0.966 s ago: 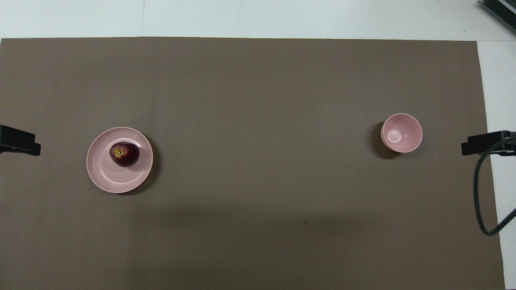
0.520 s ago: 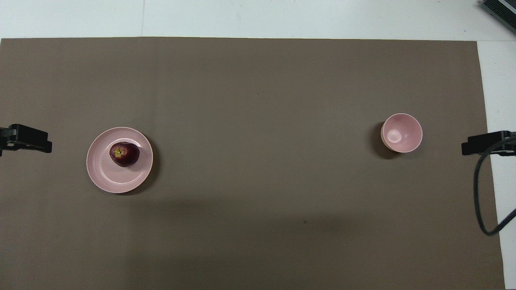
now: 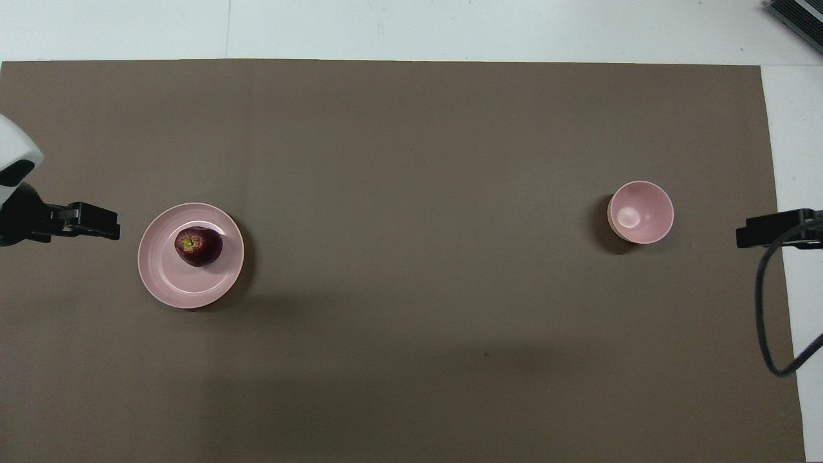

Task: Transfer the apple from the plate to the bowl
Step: 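Reach the left gripper over the red apple on the pink plate, then lower the left gripper and close it on the red apple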

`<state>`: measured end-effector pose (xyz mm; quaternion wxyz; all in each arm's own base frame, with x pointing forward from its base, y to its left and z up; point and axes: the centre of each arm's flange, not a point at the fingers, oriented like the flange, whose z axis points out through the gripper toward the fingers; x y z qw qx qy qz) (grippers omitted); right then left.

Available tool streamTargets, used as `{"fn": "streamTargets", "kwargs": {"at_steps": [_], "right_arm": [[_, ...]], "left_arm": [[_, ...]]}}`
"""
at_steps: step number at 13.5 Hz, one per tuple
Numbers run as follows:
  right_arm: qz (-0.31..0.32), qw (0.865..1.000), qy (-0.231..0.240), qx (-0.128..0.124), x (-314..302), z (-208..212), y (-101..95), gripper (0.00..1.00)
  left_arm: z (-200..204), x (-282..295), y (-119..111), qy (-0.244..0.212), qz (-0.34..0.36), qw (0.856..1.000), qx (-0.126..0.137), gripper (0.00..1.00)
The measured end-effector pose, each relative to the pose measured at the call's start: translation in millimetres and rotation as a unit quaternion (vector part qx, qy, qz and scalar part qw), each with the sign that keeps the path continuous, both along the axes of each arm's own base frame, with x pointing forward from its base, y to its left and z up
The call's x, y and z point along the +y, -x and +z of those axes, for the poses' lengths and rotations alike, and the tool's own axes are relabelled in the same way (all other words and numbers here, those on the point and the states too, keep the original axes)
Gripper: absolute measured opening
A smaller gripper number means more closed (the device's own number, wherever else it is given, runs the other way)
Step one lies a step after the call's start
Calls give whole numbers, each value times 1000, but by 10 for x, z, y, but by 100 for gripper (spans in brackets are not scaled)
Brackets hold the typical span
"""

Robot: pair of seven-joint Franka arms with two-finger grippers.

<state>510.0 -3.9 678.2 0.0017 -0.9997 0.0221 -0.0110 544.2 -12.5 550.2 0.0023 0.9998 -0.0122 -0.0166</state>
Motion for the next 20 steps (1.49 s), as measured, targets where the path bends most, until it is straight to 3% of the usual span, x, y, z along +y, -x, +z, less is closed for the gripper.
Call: {"fn": "streamTargets", "kwargs": {"at_steps": [6, 11, 17, 20], "right_arm": [[0, 1000, 0, 0, 0, 0, 0, 100], [0, 1000, 0, 0, 0, 0, 0, 100], [0, 1000, 0, 0, 2, 0, 0, 100], [2, 1000, 0, 0, 17, 0, 0, 100]], "left_arm": [[-605, -38, -80, 0, -4, 1000, -23, 100], [-1124, -114, -229, -1, -10, 1000, -16, 100], [-1756, -305, -465, -2, -25, 999, -27, 100], [-1868, -417, -499, -1, -33, 999, -33, 100]]}}
